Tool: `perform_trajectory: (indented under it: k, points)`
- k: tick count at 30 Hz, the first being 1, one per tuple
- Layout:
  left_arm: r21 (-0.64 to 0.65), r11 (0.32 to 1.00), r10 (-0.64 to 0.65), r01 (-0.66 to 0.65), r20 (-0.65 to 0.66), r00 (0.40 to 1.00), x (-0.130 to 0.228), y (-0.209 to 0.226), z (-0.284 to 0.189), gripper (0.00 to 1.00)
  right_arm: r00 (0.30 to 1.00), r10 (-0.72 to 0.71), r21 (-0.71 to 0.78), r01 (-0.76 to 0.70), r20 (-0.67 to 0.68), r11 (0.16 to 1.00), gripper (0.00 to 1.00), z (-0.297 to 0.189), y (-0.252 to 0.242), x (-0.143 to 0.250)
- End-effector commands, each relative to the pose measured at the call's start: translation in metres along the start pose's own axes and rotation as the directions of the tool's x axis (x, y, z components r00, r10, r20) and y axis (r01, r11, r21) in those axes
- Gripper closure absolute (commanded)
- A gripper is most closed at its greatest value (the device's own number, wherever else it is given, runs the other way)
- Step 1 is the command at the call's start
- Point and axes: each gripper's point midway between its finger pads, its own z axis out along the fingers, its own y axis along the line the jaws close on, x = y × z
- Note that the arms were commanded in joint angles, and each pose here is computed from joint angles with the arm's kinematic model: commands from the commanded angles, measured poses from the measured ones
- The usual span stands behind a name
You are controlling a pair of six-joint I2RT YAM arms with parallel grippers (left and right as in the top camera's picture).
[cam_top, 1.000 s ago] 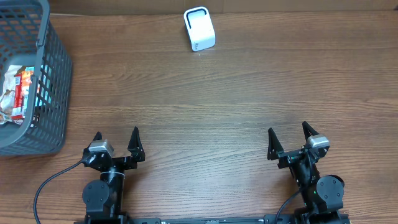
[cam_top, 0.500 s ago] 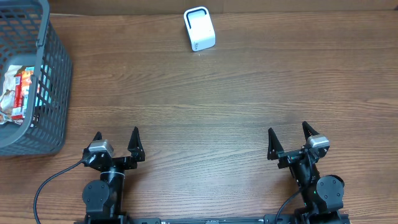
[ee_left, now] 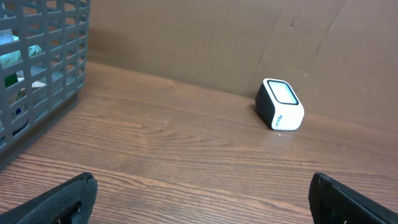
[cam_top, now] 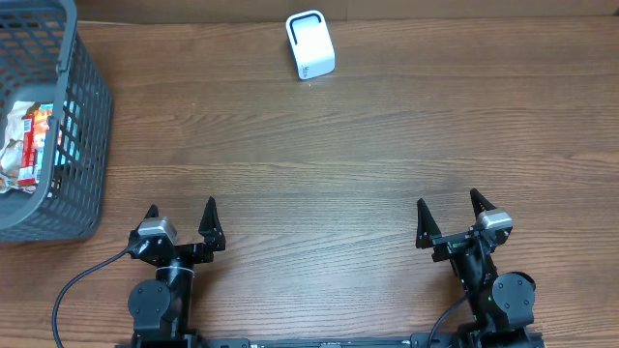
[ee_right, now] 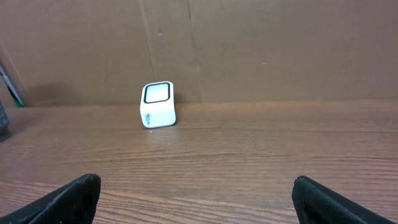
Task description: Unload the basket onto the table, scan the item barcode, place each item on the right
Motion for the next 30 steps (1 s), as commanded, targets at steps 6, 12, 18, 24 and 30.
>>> perform_trajectory:
  k: [6,12,18,24,30]
  points:
    - [0.008,1.000,0.024,-0.024,0.004,1.000,0.000,-0.001,0.000,0.00,1.000,-0.003,0.009,0.003,0.002,1.000,0.00,0.000,-0.002,0.002]
    - [0.013,1.000,0.024,-0.024,0.003,1.000,0.000,-0.002,0.000,0.00,1.000,-0.003,0.009,0.003,0.002,1.000,0.00,0.000,-0.002,0.002]
    - [0.080,0.996,0.028,-0.028,-0.004,1.000,-0.002,-0.015,-0.002,0.00,1.000,-0.003,0.009,0.003,0.002,1.000,0.00,0.000,-0.002,0.002]
    - [0.153,0.988,-0.005,0.017,-0.078,0.997,-0.015,-0.034,-0.017,0.00,1.000,-0.003,0.009,0.003,0.002,1.000,0.00,0.000,-0.002,0.002]
    - [0.154,0.988,-0.013,0.026,-0.085,0.996,-0.069,-0.049,-0.052,0.00,1.000,-0.003,0.009,0.003,0.002,1.000,0.00,0.000,-0.002,0.002]
